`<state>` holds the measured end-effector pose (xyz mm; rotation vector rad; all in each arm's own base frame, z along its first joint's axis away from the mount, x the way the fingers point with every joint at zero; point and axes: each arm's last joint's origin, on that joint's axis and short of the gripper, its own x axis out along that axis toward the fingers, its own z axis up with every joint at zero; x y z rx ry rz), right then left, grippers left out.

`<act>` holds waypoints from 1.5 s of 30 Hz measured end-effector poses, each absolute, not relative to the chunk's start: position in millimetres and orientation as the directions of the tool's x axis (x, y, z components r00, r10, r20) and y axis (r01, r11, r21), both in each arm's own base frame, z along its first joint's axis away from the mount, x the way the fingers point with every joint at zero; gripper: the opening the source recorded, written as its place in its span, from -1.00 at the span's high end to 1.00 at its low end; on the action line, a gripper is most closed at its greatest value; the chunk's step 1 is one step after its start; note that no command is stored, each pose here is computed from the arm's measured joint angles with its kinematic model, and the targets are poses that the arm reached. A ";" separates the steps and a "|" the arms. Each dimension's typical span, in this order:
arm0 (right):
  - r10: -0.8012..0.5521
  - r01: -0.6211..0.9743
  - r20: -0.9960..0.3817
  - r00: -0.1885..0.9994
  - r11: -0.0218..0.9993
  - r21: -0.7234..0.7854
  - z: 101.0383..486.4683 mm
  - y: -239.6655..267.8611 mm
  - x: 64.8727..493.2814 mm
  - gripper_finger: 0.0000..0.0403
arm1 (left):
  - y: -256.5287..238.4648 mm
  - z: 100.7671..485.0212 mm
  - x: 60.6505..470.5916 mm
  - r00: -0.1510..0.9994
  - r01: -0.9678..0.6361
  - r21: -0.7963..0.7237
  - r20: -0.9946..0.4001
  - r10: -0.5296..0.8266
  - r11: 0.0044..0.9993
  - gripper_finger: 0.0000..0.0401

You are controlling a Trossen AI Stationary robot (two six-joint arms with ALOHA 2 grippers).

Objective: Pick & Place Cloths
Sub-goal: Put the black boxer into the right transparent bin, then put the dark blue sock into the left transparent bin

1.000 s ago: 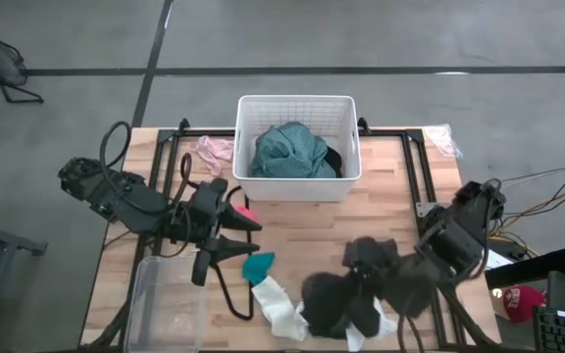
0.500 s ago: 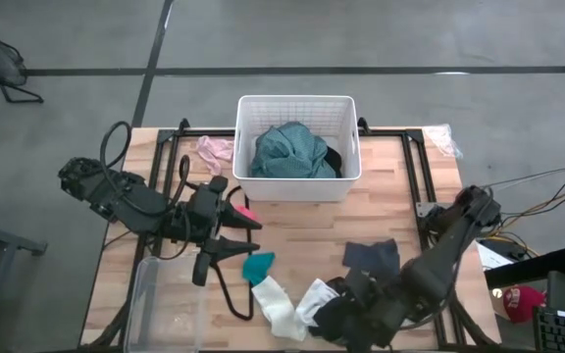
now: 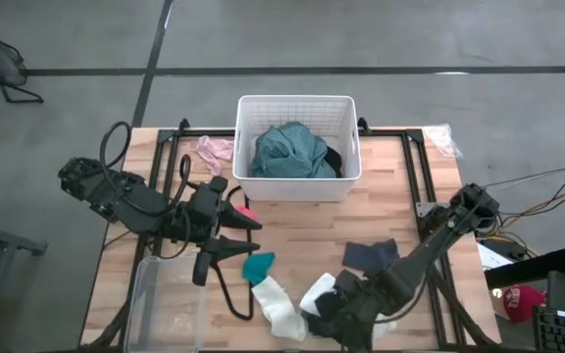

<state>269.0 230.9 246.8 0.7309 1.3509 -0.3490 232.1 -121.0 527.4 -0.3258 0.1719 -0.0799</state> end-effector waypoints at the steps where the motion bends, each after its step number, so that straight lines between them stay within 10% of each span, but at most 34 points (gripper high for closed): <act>1: 0.186 0.613 -0.958 0.220 0.737 0.284 244.0 230.6 270.3 0.94 | -121.0 527.3 232.0 0.982 0.050 -0.325 -0.155 -0.106 0.944 0.08; 13: 0.219 0.604 -0.956 0.194 0.741 0.292 229.0 225.0 271.9 0.80 | -121.0 527.2 232.1 0.982 0.050 -0.325 -0.156 -0.106 0.944 0.08; 33: 0.251 0.528 -0.931 0.266 0.769 0.359 299.3 226.9 275.5 0.01 | -121.3 525.6 232.5 0.981 0.047 -0.320 -0.164 -0.105 0.946 0.08; 45: 0.065 0.566 -0.955 0.291 0.793 0.226 340.8 207.6 259.3 -0.24 | -121.3 525.1 232.5 0.980 0.046 -0.318 -0.169 -0.104 0.947 0.08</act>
